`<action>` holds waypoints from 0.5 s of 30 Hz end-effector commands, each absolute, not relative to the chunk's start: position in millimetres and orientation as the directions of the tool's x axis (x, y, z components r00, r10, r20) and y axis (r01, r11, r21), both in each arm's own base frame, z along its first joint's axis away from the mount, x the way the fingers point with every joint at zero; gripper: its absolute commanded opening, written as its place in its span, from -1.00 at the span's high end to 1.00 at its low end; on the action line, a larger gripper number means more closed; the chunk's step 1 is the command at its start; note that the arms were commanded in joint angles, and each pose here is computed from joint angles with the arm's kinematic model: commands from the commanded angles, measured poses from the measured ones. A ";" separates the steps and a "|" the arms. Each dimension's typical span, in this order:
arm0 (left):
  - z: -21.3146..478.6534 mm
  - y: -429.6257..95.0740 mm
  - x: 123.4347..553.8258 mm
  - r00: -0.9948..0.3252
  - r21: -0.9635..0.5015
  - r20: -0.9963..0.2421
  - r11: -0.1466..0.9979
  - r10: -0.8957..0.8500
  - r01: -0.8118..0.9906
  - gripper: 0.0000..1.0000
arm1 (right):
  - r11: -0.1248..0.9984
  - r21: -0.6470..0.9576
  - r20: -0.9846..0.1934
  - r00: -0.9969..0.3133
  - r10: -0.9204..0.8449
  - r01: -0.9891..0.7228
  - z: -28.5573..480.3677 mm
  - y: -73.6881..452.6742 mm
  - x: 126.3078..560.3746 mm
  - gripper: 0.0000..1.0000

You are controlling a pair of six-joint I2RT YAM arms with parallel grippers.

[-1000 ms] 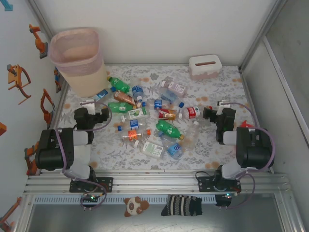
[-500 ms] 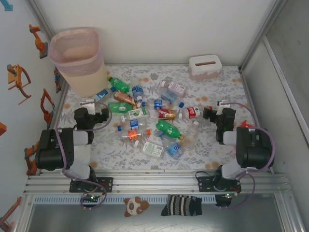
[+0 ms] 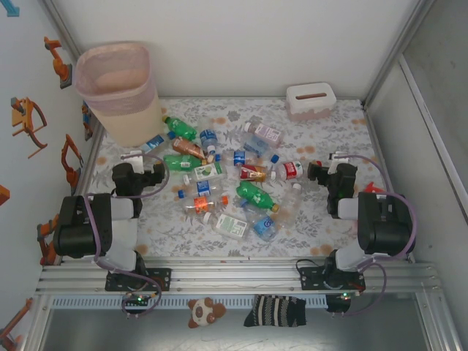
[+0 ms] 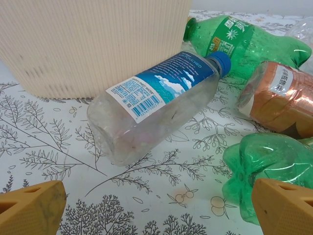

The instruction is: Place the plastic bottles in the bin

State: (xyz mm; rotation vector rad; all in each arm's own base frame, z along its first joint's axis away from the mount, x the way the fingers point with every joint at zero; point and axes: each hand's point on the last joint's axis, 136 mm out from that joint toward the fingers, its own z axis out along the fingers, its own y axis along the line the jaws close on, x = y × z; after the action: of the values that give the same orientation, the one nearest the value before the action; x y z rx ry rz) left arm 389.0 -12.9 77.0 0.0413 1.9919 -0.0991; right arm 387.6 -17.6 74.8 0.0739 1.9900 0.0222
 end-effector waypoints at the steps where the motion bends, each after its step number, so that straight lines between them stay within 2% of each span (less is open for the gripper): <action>1: 83.7 -12.2 394.4 -0.395 -0.067 -0.918 0.995 -0.033 0.074 -0.94 | 0.998 0.038 -0.926 -0.373 0.055 0.054 87.5 -21.2 396.0 -0.99; 6: 87.3 -8.0 395.5 -0.396 -0.056 -0.917 0.997 -0.035 0.043 -0.94 | 0.997 0.037 -0.924 -0.378 0.060 0.068 91.6 -23.7 397.1 -0.97; 15: 124.2 -0.1 390.8 -0.423 0.003 -0.906 0.998 -0.021 -0.056 -0.94 | 0.992 0.036 -0.915 -0.394 0.082 0.124 111.2 -32.1 393.6 -0.92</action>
State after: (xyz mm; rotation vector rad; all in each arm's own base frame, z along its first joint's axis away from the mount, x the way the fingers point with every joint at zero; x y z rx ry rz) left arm 389.9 -6.6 106.9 -0.0004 1.9901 -0.0173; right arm 392.3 -24.5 101.9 0.0993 1.9755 -0.0149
